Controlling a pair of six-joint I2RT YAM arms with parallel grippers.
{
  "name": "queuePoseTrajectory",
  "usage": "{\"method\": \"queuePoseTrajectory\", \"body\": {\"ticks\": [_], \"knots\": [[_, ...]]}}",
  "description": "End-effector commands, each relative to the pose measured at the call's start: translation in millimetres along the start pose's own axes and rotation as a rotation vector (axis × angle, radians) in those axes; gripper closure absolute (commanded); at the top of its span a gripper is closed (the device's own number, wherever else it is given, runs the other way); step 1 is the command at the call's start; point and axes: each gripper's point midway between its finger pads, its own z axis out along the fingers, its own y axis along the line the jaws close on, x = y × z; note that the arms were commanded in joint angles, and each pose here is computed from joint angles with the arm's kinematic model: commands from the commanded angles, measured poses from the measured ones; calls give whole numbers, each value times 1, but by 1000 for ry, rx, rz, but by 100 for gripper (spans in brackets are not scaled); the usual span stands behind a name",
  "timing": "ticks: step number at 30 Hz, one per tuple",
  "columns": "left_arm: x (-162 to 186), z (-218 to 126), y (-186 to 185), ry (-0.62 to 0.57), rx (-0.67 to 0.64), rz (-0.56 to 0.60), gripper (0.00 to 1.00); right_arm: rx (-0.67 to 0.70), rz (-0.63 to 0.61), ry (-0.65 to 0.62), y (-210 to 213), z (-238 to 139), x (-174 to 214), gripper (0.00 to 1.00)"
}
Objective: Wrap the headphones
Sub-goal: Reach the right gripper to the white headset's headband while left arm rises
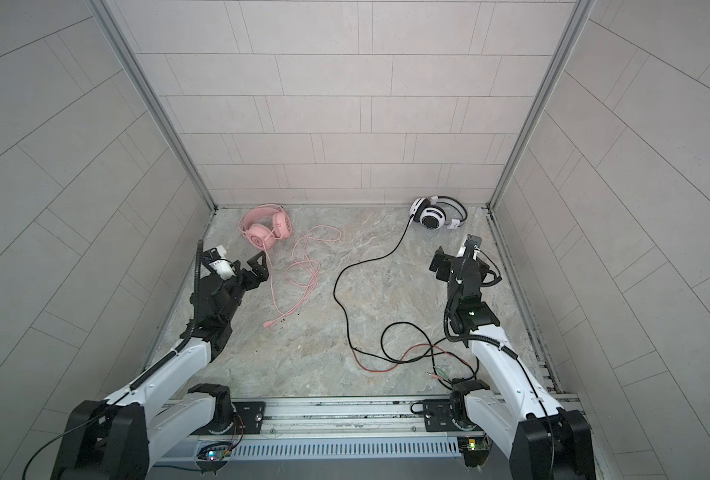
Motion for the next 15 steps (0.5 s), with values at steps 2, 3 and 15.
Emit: {"method": "queuePoseTrajectory", "body": {"ticks": [2, 3, 15], "knots": [[20, 9, -14, 123, 75, -185, 0, 15, 51, 234, 3, 8, 26, 1], [22, 8, -7, 115, 49, -188, 0, 3, 53, 251, 8, 12, 26, 1], [35, -9, 9, 162, -67, -159, 0, 80, 483, 509, 0, 128, 32, 10]]}}
